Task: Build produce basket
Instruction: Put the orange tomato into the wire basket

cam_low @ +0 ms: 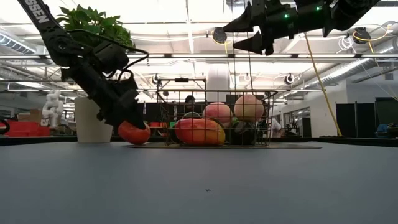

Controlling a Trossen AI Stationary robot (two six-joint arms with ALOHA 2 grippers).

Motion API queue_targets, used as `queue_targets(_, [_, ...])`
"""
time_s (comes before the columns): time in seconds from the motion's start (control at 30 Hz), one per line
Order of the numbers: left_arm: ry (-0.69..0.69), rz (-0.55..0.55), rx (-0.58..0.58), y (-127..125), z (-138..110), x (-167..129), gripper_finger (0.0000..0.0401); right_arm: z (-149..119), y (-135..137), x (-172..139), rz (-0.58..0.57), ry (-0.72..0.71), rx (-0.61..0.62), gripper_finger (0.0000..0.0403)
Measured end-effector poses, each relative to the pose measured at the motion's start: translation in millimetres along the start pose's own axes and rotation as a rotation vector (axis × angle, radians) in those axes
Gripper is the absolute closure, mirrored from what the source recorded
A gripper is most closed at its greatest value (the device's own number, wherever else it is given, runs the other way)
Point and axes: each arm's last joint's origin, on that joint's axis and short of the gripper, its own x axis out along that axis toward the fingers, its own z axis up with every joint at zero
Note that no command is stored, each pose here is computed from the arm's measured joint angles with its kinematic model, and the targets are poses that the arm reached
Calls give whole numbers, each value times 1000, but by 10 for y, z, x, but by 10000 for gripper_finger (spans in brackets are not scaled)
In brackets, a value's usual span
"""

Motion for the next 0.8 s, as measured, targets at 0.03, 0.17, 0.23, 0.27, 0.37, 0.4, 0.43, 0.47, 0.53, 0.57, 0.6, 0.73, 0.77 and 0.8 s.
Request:
queue_targets(0.03, [-13,-10,-1,-7,17,-31,65,-6,-1,0,-1,6,-6,9])
queue_targets(0.17, [-72,-19,28,-19,75,-176,64,-38,-6,0,-5,38,-59,9])
queue_targets(0.23, [-161,-27,43,-36,173,-283,64,-44,-17,1,-10,46,-62,9])
queue_targets(0.27, [-205,-31,52,-46,232,-342,64,-43,-18,1,-11,45,-57,9])
queue_targets(0.37, [-281,-35,69,-61,316,-493,64,-36,-19,2,-13,38,-57,9])
queue_targets(0.4, [-313,-39,71,-69,361,-549,64,-37,-19,2,-13,38,-57,9])
queue_targets(0.43, [-355,-45,74,-79,412,-609,64,-37,-18,2,-12,38,-57,9])
queue_targets(0.47, [-397,-52,75,-91,468,-672,64,-37,-20,2,-13,39,-58,9])
queue_targets(0.53, [-467,-69,85,-116,553,-769,64,-35,-34,5,-19,38,-65,9])
queue_targets(0.57, [-497,-85,92,-136,586,-801,64,-35,-36,5,-20,38,-68,9])
queue_targets(0.6, [-530,-108,101,-162,618,-828,64,-34,-40,6,-24,37,-68,9])
queue_targets(0.73, [-680,-205,154,-308,753,-904,64,9,-31,6,-19,-7,-61,9])
queue_targets(0.77, [-697,-216,183,-344,765,-877,64,31,-24,5,-14,-30,-56,9])
queue_targets(0.8, [-708,-222,215,-381,770,-837,64,53,-13,2,-8,-53,-54,9])
